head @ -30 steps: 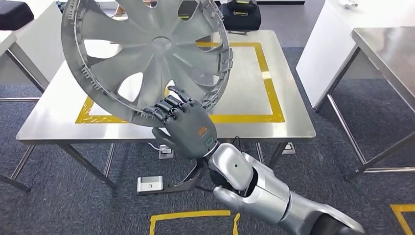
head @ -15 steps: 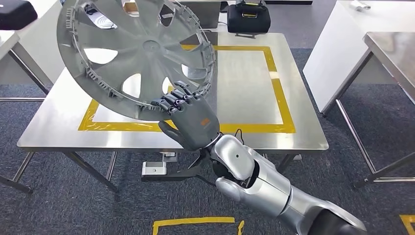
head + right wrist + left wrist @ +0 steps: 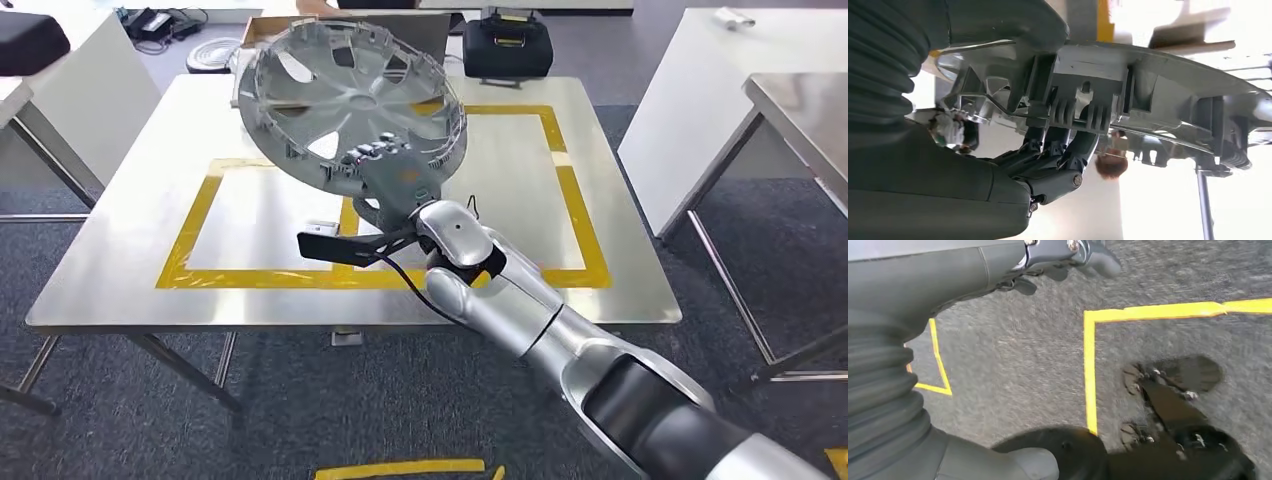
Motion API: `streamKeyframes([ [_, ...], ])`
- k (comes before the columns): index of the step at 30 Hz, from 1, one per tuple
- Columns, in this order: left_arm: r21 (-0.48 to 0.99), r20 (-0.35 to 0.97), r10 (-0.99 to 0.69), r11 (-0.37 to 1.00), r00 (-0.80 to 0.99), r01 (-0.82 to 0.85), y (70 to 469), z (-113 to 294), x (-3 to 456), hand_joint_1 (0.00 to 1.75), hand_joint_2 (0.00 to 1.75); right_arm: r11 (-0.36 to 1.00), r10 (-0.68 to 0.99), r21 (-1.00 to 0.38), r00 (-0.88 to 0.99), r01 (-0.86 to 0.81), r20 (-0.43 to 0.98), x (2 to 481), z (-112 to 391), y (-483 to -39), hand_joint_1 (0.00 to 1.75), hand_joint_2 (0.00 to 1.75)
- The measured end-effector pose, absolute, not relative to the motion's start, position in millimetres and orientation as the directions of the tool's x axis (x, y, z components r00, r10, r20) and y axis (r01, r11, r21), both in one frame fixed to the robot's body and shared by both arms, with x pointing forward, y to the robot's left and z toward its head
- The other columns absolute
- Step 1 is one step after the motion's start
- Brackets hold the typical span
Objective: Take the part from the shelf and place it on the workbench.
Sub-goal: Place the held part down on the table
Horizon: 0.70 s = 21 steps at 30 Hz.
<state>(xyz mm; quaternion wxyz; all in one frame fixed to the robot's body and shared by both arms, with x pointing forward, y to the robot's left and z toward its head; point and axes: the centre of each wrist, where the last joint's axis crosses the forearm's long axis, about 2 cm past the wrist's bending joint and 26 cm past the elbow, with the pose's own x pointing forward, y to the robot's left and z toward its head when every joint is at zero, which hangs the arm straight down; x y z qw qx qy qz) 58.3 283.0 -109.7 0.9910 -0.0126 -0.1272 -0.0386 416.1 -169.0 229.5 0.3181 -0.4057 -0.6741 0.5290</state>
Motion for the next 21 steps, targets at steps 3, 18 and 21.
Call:
streamKeyframes([
  [3,-0.016,0.246,-0.086,0.996,0.965,0.093,281,-109,62,0.00,1.75,0.045,0.930,-0.995,-0.368,0.094,0.007,440,224,-184,1.75,1.75],
  [18,-0.008,0.241,-0.097,0.995,0.966,0.102,283,-109,65,0.00,1.75,-0.027,0.997,-0.935,0.057,-0.353,-0.051,457,176,-253,1.75,1.75],
  [21,-0.006,0.239,-0.102,0.994,0.966,0.107,284,-109,66,0.00,1.75,-0.014,0.995,-0.931,0.090,-0.364,-0.050,457,174,-265,1.75,1.75],
])
